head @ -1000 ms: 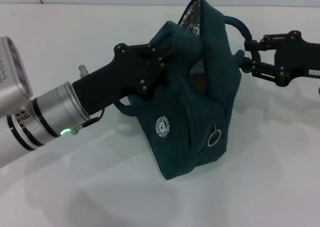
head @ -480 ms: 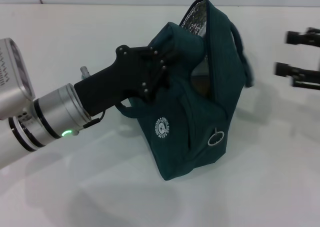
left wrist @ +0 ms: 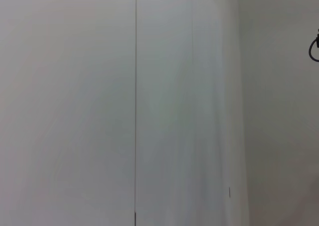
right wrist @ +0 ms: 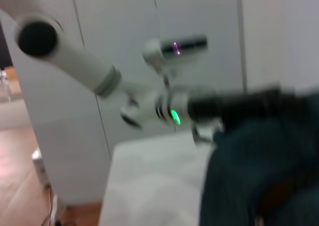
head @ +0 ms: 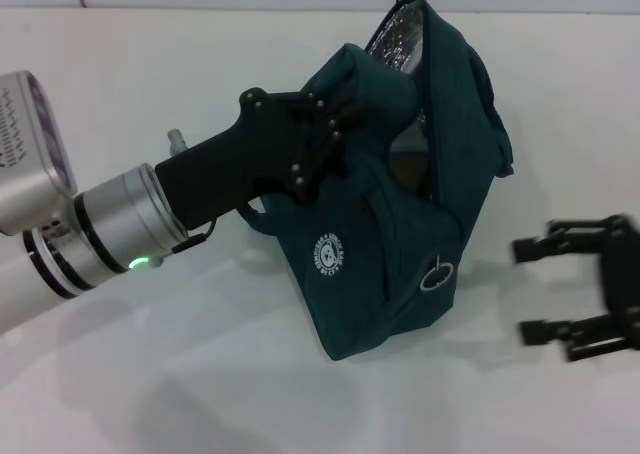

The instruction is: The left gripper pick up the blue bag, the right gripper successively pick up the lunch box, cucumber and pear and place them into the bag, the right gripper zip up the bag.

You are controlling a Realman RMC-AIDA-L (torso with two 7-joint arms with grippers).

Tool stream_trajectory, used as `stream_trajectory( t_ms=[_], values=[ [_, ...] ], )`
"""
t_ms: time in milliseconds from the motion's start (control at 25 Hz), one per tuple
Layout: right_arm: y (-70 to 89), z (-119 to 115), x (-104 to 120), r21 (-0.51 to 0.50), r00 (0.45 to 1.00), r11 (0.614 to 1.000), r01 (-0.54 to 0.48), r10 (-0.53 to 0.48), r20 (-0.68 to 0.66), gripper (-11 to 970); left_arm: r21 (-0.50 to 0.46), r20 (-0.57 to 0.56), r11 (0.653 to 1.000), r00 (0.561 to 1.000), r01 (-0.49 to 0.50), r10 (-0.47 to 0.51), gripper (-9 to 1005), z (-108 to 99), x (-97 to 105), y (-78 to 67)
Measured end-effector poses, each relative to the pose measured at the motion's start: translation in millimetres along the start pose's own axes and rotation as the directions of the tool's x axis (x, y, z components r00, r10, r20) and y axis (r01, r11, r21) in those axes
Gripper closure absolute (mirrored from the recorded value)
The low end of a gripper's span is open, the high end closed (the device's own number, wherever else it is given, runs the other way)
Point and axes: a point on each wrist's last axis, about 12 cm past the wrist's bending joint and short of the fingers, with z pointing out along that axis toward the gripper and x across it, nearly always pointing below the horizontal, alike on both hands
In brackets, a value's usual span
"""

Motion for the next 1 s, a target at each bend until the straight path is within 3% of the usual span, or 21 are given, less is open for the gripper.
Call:
stream_trajectory(
  t_ms=[240,560,1000],
  values=[
    [-18.5,32.7,6.9,0.034,0.996,0.998,-0.045,0.047,-0.078,147,0.016,-0.004,1.0,1.0,-0.001,0.001,961,1.4,0.6,-1.9],
    [-21.0,59.3,3.9,-0.038,0.992,0.999,-0.026,0.021,-0.126,149,0.017,-0.005,1.0,1.0,-0.016,0.016,961,1.2,0.9,-2.4],
    [-21.7,73.4,-3.5,-0.093,0.992,0.996,0.0,-0.012,-0.129,190,0.015,-0.005,1.0,1.0,-0.02,0.02,959,0.9,1.3,-2.5]
  ],
)
